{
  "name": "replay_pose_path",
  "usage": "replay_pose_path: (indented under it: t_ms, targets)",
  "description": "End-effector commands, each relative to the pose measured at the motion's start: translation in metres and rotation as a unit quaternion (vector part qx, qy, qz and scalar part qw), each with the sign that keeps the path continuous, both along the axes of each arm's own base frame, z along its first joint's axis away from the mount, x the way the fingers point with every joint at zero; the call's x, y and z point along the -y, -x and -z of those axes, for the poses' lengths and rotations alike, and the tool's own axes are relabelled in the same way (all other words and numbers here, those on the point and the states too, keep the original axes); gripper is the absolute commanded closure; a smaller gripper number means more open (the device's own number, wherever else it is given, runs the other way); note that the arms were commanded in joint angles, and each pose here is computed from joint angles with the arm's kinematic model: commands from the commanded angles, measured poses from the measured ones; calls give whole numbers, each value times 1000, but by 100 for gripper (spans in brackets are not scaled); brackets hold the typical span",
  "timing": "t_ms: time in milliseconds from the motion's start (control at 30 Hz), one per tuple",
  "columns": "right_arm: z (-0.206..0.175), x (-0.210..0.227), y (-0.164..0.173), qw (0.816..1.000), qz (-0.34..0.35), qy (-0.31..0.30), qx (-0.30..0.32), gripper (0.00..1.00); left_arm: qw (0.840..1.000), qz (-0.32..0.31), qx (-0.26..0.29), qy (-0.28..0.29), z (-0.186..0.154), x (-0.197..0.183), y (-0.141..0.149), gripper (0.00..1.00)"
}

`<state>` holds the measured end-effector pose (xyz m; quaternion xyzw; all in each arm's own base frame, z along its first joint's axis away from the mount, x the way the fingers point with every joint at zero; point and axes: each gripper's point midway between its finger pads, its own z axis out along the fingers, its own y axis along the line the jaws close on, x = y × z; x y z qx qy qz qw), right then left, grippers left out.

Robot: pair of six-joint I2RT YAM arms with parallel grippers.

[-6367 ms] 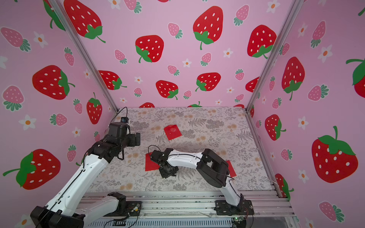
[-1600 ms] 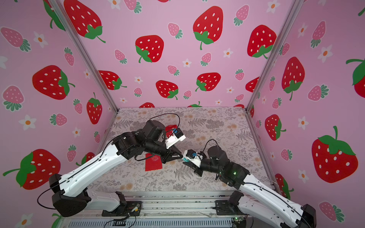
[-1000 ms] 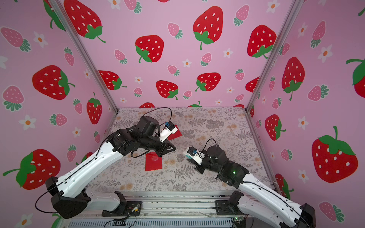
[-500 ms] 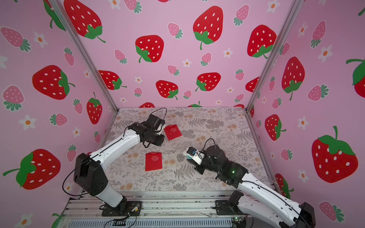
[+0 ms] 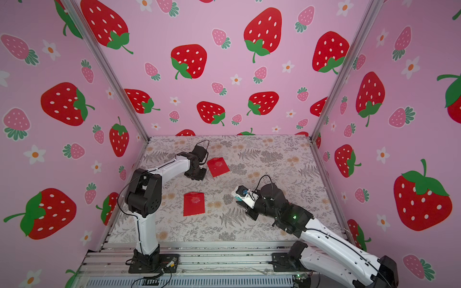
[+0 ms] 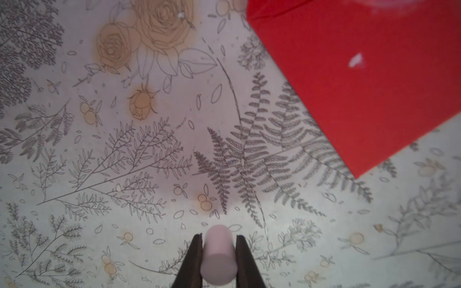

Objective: Seal the envelope with a glue stick
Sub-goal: Place the lid at the center of the board.

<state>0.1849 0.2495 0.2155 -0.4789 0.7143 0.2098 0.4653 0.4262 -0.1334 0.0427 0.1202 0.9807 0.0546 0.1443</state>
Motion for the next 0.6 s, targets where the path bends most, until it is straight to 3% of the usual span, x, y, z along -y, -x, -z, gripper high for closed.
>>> replay_pose_path:
  t_ms: [0,133,300,567]
  targets:
    - [-2,2,1,1000,5,-2,-3,100,1000,-11,15,12,-3,1,-15,98]
    - [0,1,0,1000,5,1,-5,100,1000,-13,2,21,7,3,-17,95]
    - [1,1,-1,1000,7,2,-5,100,1000,-14,-7,23,12,4,-16,84]
    - [-8,2,-3,1000,13,-1,4,100,1000,-12,2,26,-2,4,-15,54]
